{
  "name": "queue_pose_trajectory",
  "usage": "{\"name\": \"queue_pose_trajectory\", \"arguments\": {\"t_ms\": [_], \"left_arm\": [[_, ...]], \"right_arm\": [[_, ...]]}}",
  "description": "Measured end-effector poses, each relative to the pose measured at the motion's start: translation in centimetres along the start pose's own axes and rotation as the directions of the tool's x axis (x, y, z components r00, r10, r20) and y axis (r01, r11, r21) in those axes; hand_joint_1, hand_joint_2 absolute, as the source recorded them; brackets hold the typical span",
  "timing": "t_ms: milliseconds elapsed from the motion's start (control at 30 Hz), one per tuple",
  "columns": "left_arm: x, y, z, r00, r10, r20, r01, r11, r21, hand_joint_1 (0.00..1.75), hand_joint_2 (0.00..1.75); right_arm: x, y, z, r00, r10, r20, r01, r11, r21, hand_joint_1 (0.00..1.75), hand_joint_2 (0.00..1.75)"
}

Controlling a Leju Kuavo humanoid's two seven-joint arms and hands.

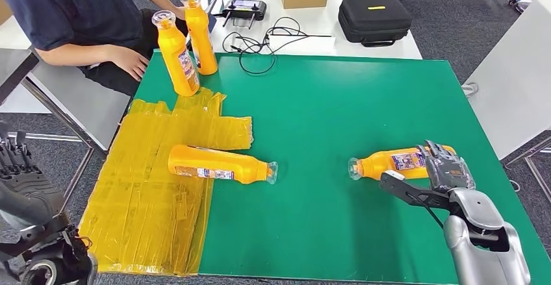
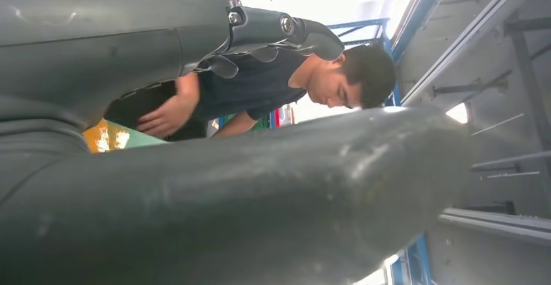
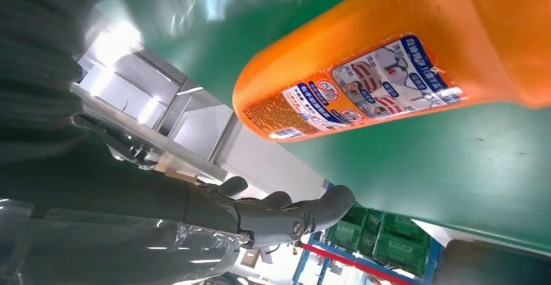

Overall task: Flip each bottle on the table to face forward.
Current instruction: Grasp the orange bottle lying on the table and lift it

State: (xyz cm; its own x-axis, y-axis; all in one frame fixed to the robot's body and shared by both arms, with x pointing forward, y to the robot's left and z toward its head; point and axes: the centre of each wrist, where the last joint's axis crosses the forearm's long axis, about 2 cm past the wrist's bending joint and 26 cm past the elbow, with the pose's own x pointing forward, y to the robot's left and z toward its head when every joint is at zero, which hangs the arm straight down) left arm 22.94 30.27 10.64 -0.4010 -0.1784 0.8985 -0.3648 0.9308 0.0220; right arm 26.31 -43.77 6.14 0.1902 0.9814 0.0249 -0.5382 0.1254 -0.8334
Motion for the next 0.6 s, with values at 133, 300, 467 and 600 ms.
{"name": "queue_pose_trajectory", "arguments": {"t_ms": [133,300,467,600], "left_arm": [[0.2,0.4,0.3,1.0,-0.002,0.006,0.002,1.0,0.008,0.0,0.0],[0.3,0.7,0.5,1.0,-0.002,0.005,0.002,1.0,0.014,0.0,0.0],[0.3,0.9,0.7,1.0,-0.003,0.002,0.003,1.0,0.018,0.0,0.0],[0.2,1.0,0.7,1.0,0.002,0.0,-0.002,1.0,0.023,0.0,0.0]], "right_arm": [[0.1,-0.8,-1.0,1.0,0.02,-0.014,-0.02,1.0,-0.003,0.0,1.75],[-0.1,-2.0,-2.7,0.999,0.029,-0.025,-0.029,1.0,0.003,0.0,1.75],[-0.4,-2.3,-3.5,0.999,0.03,-0.027,-0.029,0.999,0.026,0.0,1.75],[-0.8,-2.4,-4.0,0.999,0.035,-0.027,-0.033,0.998,0.046,0.0,1.75]]}}
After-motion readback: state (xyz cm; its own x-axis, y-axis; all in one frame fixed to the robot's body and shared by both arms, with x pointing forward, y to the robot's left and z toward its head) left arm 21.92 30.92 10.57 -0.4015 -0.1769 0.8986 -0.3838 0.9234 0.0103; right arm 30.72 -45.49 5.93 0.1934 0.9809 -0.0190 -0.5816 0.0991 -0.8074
